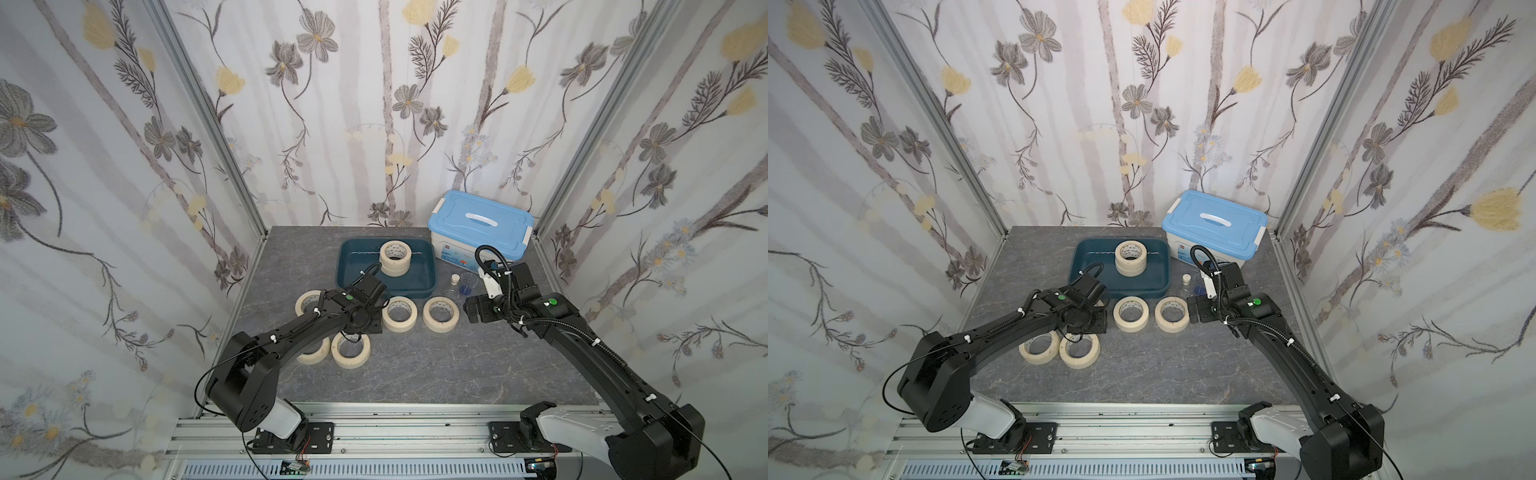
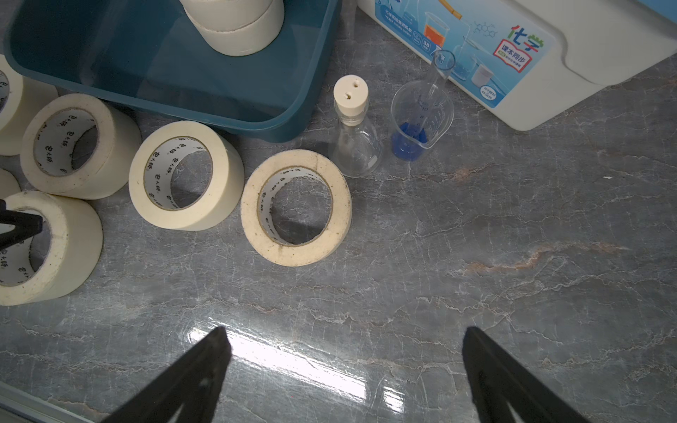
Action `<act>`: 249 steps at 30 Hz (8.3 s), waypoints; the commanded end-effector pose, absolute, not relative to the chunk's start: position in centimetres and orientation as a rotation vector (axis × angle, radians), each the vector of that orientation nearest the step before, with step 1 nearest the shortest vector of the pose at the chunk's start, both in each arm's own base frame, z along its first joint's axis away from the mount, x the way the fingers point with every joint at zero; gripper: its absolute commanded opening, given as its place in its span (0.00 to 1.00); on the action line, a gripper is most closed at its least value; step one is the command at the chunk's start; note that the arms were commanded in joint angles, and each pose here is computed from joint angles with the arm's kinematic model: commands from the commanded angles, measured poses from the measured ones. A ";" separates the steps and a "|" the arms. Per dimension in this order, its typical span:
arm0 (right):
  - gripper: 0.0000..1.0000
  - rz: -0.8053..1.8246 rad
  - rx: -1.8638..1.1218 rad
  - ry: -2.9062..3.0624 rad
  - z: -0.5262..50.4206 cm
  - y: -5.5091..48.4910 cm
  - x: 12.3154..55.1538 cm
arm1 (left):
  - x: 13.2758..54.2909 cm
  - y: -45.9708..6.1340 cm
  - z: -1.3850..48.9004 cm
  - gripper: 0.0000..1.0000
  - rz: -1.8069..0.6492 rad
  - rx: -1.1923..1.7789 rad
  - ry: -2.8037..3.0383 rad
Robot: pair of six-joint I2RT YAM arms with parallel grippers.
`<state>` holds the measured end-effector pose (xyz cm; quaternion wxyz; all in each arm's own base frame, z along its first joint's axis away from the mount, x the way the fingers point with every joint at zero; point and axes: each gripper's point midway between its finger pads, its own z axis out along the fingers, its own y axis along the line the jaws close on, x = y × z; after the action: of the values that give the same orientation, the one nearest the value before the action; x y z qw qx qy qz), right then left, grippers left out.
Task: Take out the art tape in the storage box
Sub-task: Place the art tape at the center of the board, then pick up the art tape from the storage box, then place the art tape at the center of the board.
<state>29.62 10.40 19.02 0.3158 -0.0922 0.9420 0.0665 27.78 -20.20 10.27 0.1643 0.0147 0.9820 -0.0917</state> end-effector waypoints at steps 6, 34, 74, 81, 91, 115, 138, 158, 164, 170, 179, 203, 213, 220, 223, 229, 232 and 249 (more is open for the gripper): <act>1.00 0.173 -0.234 2.452 19.4 10.4 30.1 | 30.8 -20.2 12.0 0.75 -0.169 0.102 2.767; 1.00 0.183 -0.228 2.449 19.3 10.2 29.6 | 49.2 -23.2 15.1 0.98 -0.216 -0.038 2.590; 1.00 0.182 -0.221 2.455 19.0 9.8 29.1 | 56.2 -24.5 8.7 0.24 -0.298 -0.198 2.649; 1.00 0.175 -0.217 2.453 18.9 9.6 29.0 | 56.1 -24.8 9.9 0.13 -0.334 -0.199 2.634; 1.00 0.185 -0.210 2.441 19.2 9.5 28.8 | 55.3 -25.5 14.0 0.10 -0.381 -0.134 2.590; 1.00 0.210 -0.196 2.431 19.5 9.6 28.6 | 43.5 -24.1 20.0 0.08 -0.391 0.023 2.543; 1.00 0.208 -0.196 2.428 19.6 9.8 29.2 | 30.5 -21.8 17.0 0.07 -0.342 0.047 2.634; 1.00 0.218 -0.200 2.434 19.5 10.2 29.8 | 24.3 -27.3 9.7 0.07 -0.361 0.206 2.809; 1.00 0.215 -0.203 2.443 19.2 10.2 29.8 | 23.2 -26.8 8.4 0.07 -0.331 0.206 2.845; 1.00 0.219 -0.203 2.444 19.2 10.3 30.0 | 23.0 -25.7 7.0 0.07 -0.265 0.201 2.846; 1.00 0.221 -0.202 2.444 19.2 10.3 29.9 | 23.8 -25.5 4.8 0.05 -0.191 0.200 2.837; 1.00 0.281 -0.207 2.466 19.0 11.4 30.3 | 24.5 -23.9 5.2 0.42 -0.102 0.145 2.783; 1.00 0.333 -0.255 2.466 20.0 13.6 32.1 | 25.6 -23.7 9.2 0.53 -0.141 0.113 2.672; 1.00 0.302 -0.250 2.485 20.1 15.7 35.0 | 27.1 -21.9 12.3 0.63 -0.090 0.023 2.530; 1.00 0.309 -0.273 2.492 20.0 17.2 36.4 | 27.5 -21.1 13.4 0.71 -0.057 0.003 2.486; 0.98 0.327 -0.329 2.507 19.3 20.8 39.6 | 27.8 -20.5 14.9 0.81 -0.048 0.001 2.435; 0.98 0.335 -0.343 2.511 18.8 22.3 41.2 | 27.8 -20.4 15.7 0.90 -0.068 0.006 2.404; 0.92 0.305 -0.237 2.545 13.4 26.7 50.1 | 27.7 -20.2 20.5 1.00 -0.205 0.065 2.240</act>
<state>49.01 26.65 13.79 0.2734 -0.1094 0.9482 0.1188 27.41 -20.39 19.73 0.4121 0.0235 0.9073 -0.0806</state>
